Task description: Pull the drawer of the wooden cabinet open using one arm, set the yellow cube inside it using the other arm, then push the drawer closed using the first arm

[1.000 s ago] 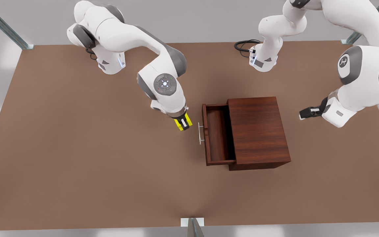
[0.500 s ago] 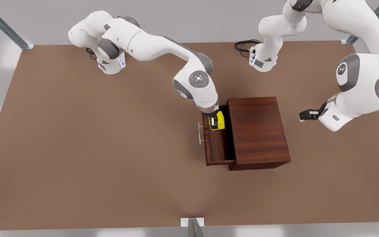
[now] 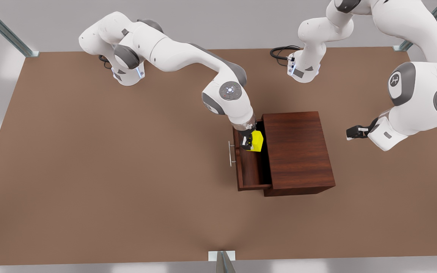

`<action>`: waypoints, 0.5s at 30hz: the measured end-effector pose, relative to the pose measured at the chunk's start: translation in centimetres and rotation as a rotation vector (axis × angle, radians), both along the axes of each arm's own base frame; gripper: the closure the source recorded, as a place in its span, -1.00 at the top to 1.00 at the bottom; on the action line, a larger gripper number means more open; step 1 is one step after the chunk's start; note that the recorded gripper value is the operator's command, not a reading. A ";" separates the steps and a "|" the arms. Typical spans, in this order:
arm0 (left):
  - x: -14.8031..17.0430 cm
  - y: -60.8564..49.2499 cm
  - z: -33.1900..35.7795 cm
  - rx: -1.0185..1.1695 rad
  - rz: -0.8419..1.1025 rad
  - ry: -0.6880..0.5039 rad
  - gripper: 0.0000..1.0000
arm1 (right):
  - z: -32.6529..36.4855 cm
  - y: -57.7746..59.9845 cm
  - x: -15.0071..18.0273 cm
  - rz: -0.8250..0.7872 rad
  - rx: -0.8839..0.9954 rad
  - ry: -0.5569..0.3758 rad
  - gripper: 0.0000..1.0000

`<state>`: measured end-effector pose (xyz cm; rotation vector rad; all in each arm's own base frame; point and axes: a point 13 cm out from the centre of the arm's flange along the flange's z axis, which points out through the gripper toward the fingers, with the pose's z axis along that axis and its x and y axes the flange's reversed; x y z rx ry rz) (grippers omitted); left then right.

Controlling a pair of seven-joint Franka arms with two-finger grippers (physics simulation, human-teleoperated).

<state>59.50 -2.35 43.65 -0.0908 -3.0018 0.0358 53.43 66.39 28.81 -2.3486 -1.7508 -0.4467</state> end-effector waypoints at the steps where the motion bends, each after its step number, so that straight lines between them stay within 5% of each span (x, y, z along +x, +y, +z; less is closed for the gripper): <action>1: 0.0 0.0 0.0 0.000 -0.003 0.001 1.00 | -0.6 0.2 -0.3 -0.006 -0.006 0.005 1.00; 15: -0.1 -0.2 0.0 -0.001 -0.025 0.001 1.00 | -8.6 0.5 -1.9 -0.080 -0.095 0.045 1.00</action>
